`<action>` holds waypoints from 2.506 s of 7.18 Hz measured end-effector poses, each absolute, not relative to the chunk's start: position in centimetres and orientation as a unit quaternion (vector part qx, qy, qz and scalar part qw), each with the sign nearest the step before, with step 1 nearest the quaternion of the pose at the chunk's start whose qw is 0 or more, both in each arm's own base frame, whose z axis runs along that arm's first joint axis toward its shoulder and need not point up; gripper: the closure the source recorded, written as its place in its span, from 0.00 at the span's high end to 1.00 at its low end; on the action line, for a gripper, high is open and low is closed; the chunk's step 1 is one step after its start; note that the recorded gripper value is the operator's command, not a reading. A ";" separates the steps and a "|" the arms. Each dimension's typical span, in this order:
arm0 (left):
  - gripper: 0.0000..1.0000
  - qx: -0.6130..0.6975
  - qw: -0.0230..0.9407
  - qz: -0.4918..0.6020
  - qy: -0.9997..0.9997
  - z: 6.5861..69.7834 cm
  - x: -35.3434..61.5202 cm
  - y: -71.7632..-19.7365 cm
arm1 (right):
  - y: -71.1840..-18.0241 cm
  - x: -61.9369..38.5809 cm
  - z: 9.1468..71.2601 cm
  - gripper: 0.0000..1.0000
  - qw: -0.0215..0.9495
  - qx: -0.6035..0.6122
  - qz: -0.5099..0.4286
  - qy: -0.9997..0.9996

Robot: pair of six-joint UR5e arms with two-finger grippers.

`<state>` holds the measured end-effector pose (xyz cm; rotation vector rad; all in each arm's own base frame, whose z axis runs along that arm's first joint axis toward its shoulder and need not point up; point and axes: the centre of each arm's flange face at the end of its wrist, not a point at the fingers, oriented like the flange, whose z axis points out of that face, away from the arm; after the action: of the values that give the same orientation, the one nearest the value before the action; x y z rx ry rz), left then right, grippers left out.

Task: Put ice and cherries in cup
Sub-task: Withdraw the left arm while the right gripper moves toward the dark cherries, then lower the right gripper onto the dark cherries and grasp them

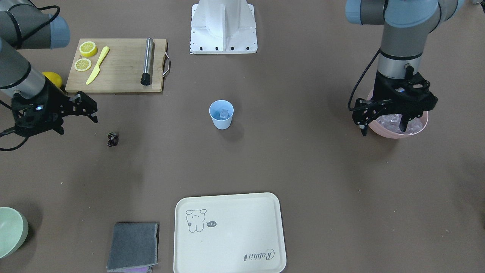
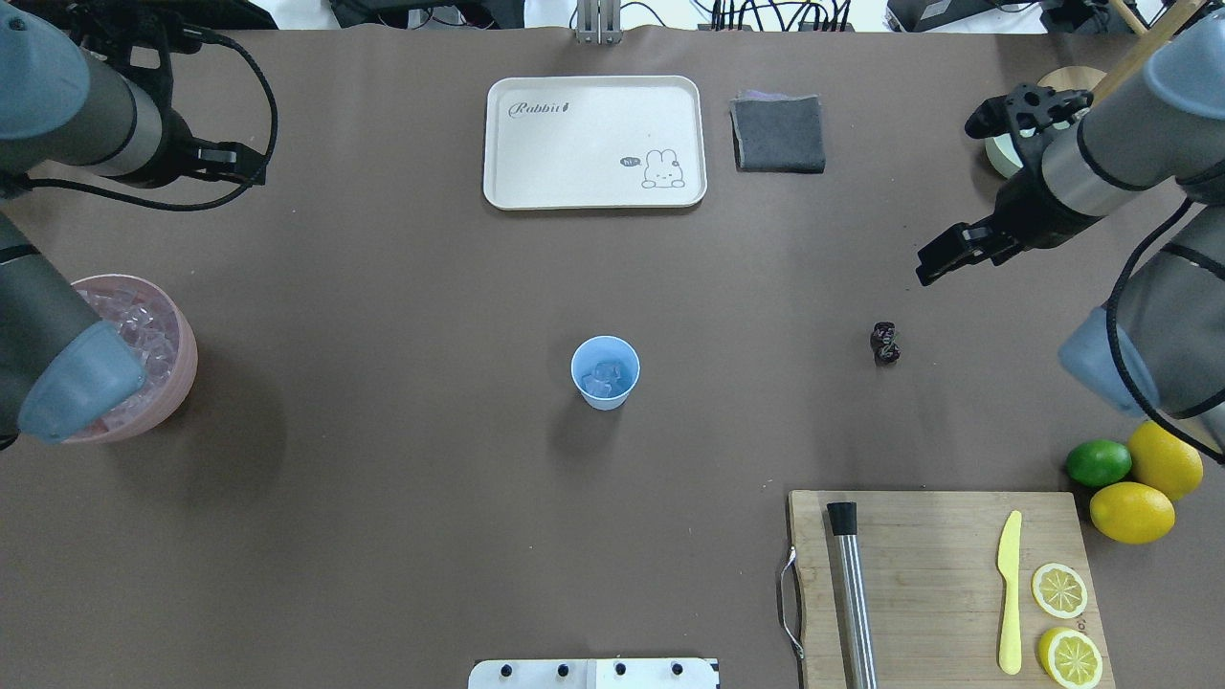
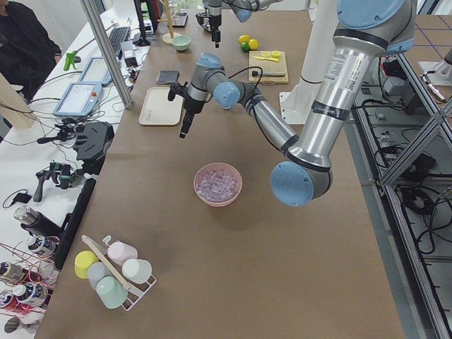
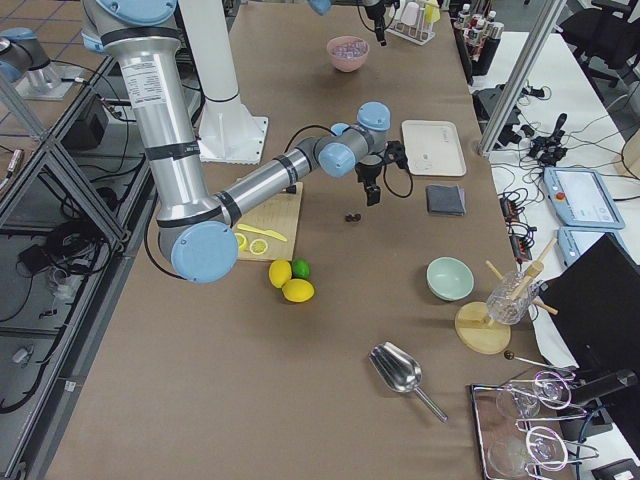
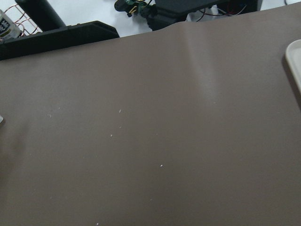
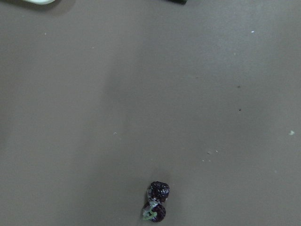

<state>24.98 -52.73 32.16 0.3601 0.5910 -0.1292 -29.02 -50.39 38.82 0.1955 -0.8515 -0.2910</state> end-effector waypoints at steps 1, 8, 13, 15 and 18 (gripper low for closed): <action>0.98 0.153 0.938 -0.071 0.303 33.2 23.2 -52.8 | -49.7 -31.9 39.3 1.00 0.895 0.098 -0.140 -0.412; 0.98 0.131 0.934 -0.087 0.320 33.9 20.4 -53.4 | -48.0 -36.6 44.4 0.67 0.925 0.068 -0.052 -0.370; 0.98 0.130 0.935 -0.088 0.318 34.1 20.4 -53.5 | -46.8 -38.2 44.6 0.00 0.928 0.060 -0.032 -0.365; 0.98 0.131 0.934 -0.087 0.321 33.8 20.3 -53.4 | -46.6 -38.2 44.2 0.00 0.927 0.061 -0.034 -0.368; 0.98 0.133 0.933 -0.087 0.322 33.5 20.3 -53.4 | -46.5 -37.7 41.9 0.00 0.920 0.077 -0.041 -0.383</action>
<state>20.30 -53.40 33.53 0.2717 0.6582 -0.1772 -37.70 -46.50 41.93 0.1592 -0.7865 -0.0839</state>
